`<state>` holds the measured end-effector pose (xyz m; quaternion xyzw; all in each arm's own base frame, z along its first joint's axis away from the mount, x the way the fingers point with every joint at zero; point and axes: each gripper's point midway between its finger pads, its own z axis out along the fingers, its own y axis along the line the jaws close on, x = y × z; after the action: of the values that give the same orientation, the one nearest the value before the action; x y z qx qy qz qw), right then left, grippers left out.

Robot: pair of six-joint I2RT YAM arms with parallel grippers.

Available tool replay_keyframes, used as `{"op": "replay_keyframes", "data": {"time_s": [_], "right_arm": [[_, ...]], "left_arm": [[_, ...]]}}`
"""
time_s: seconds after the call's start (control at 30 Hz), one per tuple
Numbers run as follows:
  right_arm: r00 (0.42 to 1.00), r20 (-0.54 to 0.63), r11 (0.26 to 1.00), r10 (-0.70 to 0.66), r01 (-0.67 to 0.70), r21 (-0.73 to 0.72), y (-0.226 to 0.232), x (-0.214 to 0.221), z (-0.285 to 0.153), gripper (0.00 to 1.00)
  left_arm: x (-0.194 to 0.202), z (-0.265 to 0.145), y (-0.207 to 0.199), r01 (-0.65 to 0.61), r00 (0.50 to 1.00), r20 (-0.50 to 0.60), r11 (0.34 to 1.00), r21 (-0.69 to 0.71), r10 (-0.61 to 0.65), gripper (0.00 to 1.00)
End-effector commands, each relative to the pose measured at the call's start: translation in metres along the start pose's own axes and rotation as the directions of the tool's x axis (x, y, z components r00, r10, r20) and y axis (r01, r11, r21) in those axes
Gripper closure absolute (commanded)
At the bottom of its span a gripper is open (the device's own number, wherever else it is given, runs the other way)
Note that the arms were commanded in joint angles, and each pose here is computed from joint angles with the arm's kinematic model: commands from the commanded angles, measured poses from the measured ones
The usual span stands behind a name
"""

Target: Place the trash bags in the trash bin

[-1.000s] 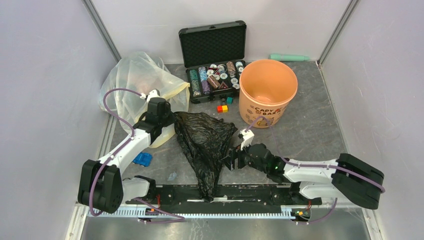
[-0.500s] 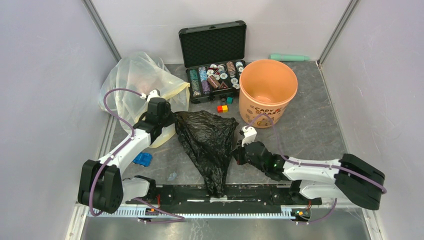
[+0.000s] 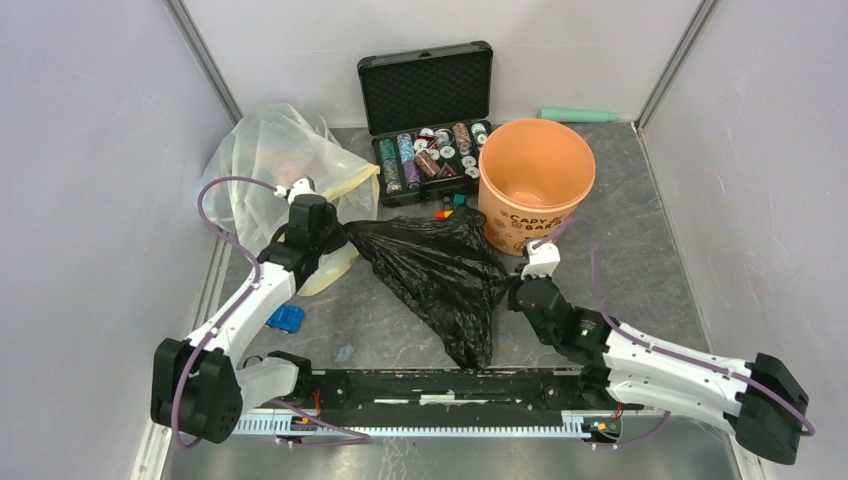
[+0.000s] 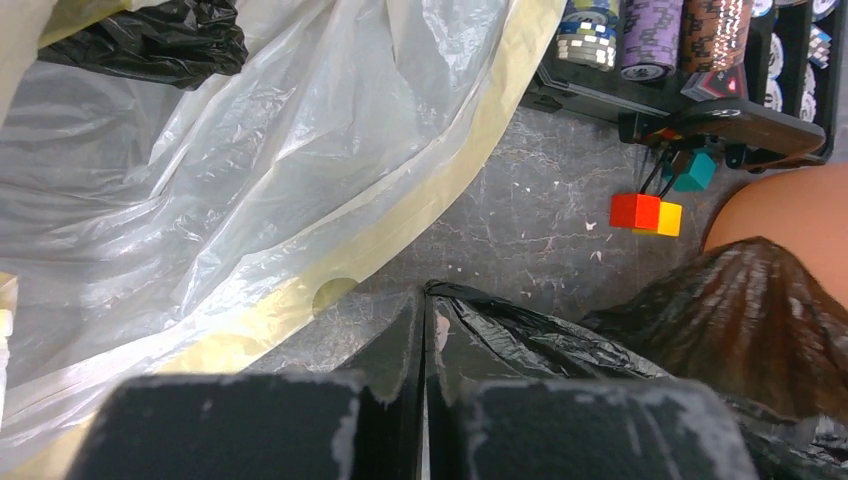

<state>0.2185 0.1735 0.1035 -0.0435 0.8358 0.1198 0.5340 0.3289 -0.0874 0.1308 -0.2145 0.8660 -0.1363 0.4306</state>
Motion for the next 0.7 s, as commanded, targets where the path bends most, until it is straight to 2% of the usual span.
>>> {"op": "replay_keyframes", "data": {"time_s": [0.0, 0.17, 0.27, 0.57, 0.67], "right_arm": [[0.998, 0.067, 0.991, -0.007, -0.002, 0.135, -0.033, -0.016, -0.007, 1.0], [0.991, 0.114, 0.997, -0.064, 0.068, -0.031, 0.0, -0.043, -0.011, 1.0], [0.983, 0.142, 0.985, -0.113, 0.13, -0.116, 0.024, -0.067, -0.013, 1.0], [0.962, 0.235, 0.971, -0.142, 0.182, -0.158, 0.064, -0.146, -0.02, 1.0], [0.953, 0.274, 0.969, -0.131, 0.181, -0.167, 0.071, -0.171, -0.027, 0.99]], "left_arm": [[-0.027, -0.015, -0.012, -0.005, 0.998, 0.065, 0.999, 0.032, 0.003, 0.98], [-0.025, -0.035, -0.047, -0.012, 1.0, 0.002, 0.978, 0.208, 0.011, 0.98], [-0.037, -0.062, -0.074, -0.02, 1.0, -0.001, 0.945, 0.325, 0.021, 0.98], [-0.125, -0.199, -0.131, -0.127, 0.976, 0.219, 0.835, 0.535, 0.009, 0.98], [-0.139, -0.241, -0.145, -0.169, 0.965, 0.26, 0.781, 0.601, 0.008, 0.98]]}}
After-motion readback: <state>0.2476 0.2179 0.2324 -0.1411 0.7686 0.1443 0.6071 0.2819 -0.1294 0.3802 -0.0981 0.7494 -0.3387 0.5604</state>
